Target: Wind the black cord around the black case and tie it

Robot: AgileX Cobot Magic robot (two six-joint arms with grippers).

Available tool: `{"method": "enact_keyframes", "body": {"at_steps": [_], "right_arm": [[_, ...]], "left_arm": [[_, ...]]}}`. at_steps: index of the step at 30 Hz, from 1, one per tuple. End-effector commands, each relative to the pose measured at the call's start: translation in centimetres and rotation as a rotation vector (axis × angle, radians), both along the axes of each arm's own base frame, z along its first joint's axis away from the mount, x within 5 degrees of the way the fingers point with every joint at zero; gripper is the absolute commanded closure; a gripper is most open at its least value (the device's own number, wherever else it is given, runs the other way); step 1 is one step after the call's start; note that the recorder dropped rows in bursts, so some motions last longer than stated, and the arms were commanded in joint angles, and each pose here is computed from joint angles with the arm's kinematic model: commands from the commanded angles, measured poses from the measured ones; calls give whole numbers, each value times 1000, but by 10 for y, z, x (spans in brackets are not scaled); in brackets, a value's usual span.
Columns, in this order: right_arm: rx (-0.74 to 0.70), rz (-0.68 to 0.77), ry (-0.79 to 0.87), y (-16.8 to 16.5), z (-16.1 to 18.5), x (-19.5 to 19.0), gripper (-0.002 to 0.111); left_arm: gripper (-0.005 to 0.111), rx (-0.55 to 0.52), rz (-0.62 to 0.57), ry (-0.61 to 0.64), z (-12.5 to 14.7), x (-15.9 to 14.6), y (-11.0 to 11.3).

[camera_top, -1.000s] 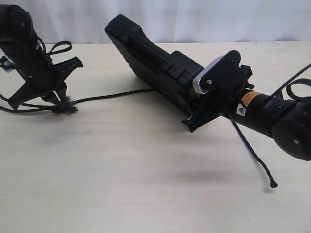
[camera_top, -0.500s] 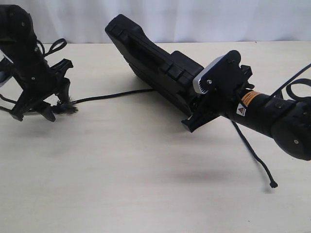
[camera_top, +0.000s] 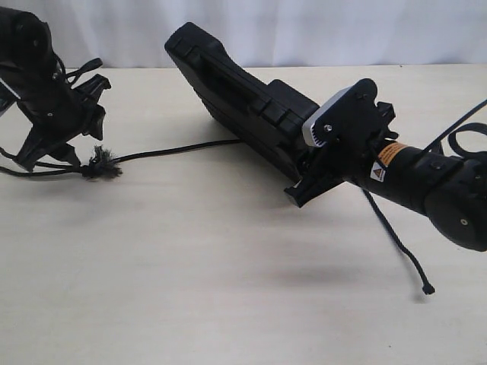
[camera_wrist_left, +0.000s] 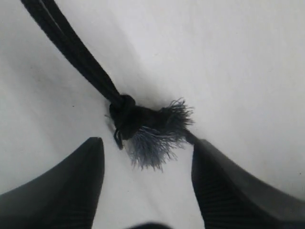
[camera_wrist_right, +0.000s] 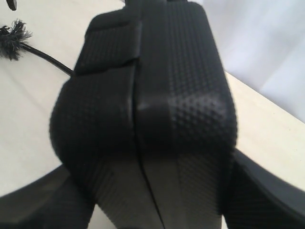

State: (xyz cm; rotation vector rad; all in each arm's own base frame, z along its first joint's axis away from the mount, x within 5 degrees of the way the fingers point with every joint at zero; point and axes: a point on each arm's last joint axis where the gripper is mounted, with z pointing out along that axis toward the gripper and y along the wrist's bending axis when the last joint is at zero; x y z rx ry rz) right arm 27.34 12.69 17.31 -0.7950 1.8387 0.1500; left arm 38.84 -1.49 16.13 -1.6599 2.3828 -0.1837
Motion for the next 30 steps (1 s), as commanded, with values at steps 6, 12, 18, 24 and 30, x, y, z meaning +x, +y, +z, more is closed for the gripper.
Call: {"method": "enact_keyframes", "body": {"at_steps": [6,12,18,24,30], "right_arm": [[-6,-56,117,-5,-13,-4,104],[9,-67,130,-5,-13,-4,104],[7,-67,132,-6,-13,-4,104],[7,-67,132,-6,-13,-4,104],[22,-76,140,-6,-13,-4,104]], "left_arm": [[54,-29,68,48,-30,5,-1],[54,-28,63,9,-41,11,-1],[54,-17,127,18,-53,13,1],[54,-15,134,62,-64,11,1],[56,5,83,119,-66,6,2]]}}
